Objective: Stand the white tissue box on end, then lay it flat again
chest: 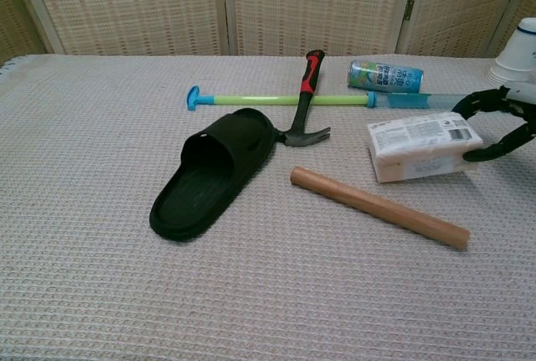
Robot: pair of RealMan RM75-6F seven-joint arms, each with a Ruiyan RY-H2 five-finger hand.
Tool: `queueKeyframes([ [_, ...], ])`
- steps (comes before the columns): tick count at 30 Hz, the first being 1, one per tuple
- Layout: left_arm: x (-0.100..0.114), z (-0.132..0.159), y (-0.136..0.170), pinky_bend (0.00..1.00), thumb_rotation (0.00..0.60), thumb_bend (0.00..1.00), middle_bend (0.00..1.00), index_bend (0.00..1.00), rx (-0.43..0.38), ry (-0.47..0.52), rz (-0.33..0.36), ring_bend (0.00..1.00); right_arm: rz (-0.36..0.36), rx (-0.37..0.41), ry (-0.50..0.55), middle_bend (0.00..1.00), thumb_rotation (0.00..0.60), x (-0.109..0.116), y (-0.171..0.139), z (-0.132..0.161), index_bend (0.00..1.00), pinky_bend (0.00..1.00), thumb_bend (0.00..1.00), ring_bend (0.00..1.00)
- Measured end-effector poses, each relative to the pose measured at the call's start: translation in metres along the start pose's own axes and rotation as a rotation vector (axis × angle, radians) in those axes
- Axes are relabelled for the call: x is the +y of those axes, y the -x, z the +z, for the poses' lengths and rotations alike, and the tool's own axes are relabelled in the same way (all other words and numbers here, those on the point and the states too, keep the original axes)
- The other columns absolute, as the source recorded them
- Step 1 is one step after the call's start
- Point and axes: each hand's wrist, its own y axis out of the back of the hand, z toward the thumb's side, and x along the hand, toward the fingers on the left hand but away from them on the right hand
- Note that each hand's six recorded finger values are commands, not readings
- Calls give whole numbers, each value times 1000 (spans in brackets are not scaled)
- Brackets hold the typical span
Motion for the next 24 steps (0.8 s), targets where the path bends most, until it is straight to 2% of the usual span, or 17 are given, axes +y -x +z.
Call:
queueKeyframes([
  [4,0,1,0,166,600,398,0,66,-3,-1,1,0,40,-36,-56,467,600,-1,-4,2,425,0,118,211],
  [6,0,1,0,166,600,398,0,66,-4,-2,1,0,56,-54,-75,438,600,1,-6,3,372,0,118,183],
  [14,0,0,0,167,600,399,0,66,-2,-3,0,0,94,-91,-142,143,600,5,-10,3,170,0,118,6],
  [18,-1,0,0,167,600,398,0,66,-1,-6,-2,0,105,-100,-156,28,600,7,-14,4,118,0,116,0],
  [24,-1,1,1,166,600,398,0,67,-2,-6,-3,0,103,-84,-137,0,600,12,-29,12,32,0,90,0],
])
